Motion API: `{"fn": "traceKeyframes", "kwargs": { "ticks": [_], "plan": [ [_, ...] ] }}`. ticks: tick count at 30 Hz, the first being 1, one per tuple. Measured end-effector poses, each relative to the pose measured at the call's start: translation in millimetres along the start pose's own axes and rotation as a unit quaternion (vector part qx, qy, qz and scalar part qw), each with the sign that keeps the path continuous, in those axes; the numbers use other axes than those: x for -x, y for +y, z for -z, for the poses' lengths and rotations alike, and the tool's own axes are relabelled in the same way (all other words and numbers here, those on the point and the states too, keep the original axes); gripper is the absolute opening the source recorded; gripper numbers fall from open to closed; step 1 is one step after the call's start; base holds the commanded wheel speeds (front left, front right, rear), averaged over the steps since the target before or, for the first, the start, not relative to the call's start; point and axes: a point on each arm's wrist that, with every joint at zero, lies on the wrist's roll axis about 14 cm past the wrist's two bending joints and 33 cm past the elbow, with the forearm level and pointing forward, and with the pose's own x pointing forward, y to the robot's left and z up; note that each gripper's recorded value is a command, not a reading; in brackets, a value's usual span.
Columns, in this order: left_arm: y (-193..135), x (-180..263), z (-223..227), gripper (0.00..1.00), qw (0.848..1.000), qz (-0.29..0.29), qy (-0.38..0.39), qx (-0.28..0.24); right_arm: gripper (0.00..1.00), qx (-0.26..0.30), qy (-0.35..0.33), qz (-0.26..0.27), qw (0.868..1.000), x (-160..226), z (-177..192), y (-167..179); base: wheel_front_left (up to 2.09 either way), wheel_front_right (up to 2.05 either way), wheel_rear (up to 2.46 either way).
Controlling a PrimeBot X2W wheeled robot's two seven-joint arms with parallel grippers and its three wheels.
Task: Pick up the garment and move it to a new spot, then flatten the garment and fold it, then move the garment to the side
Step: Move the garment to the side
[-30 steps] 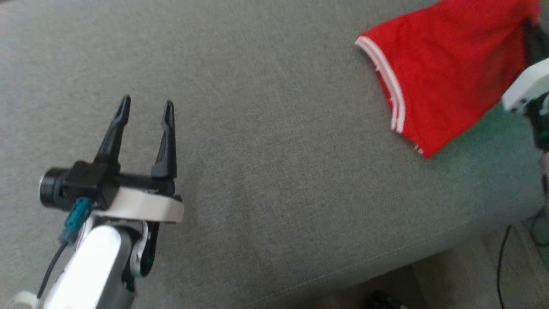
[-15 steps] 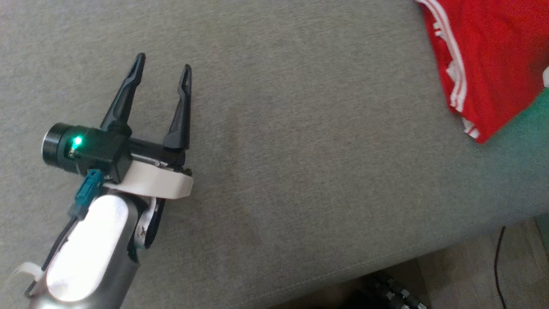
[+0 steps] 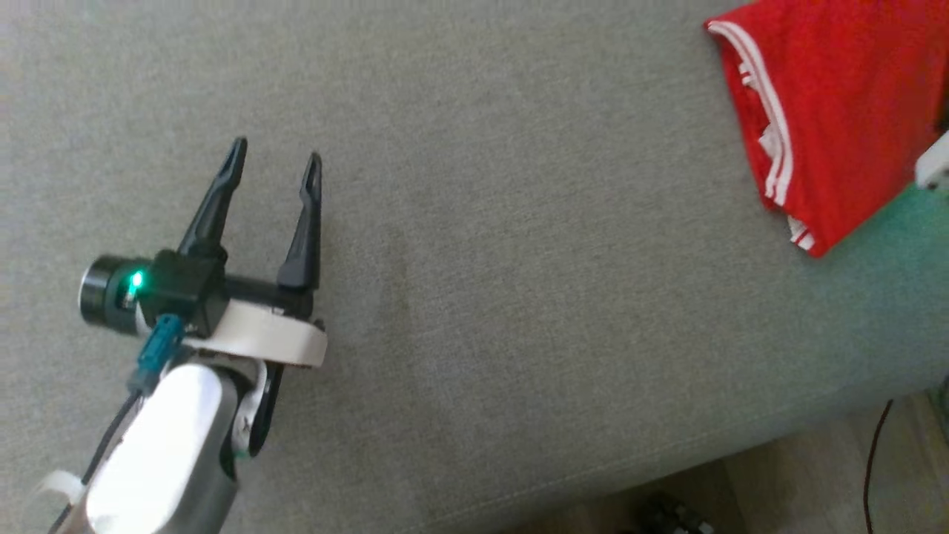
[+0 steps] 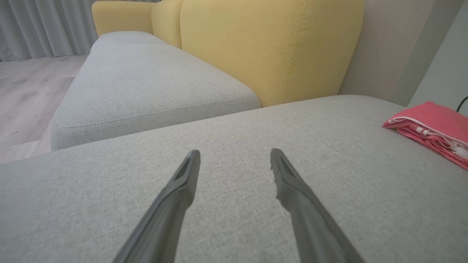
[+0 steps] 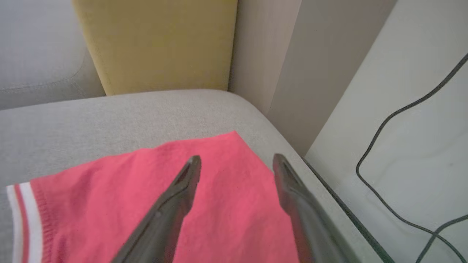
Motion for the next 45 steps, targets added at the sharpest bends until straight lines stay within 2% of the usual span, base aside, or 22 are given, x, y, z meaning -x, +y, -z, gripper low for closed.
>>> {"fn": "traceKeyframes", "kwargs": {
  "ticks": [4,9,15,22,31,45],
  "plan": [
    [1,14,-10,1.0,1.0,-0.014,0.001,-0.006,1.0,0.005,-0.052,-0.033,0.998,25,-10,17,0.0,0.0,0.0],
    [0,39,-25,1.0,0.999,-0.036,-0.003,-0.01,1.0,-0.005,-0.114,-0.091,0.989,65,-23,54,0.0,0.0,0.0],
    [15,76,-41,1.0,0.996,-0.084,-0.008,-0.022,1.0,-0.046,-0.178,-0.166,0.969,119,-42,111,0.0,0.0,0.0],
    [38,121,-57,1.0,0.989,-0.146,-0.018,-0.029,1.0,-0.058,-0.208,-0.232,0.948,168,-61,162,0.0,0.0,0.0],
    [49,175,-64,1.0,0.98,-0.195,-0.016,-0.041,1.0,-0.069,-0.17,-0.246,0.952,210,-34,165,0.0,0.0,0.0],
    [45,205,-57,1.0,0.976,-0.213,0.003,-0.037,1.0,-0.07,-0.167,-0.242,0.953,235,-31,156,0.0,0.0,0.0]
  ]
}}
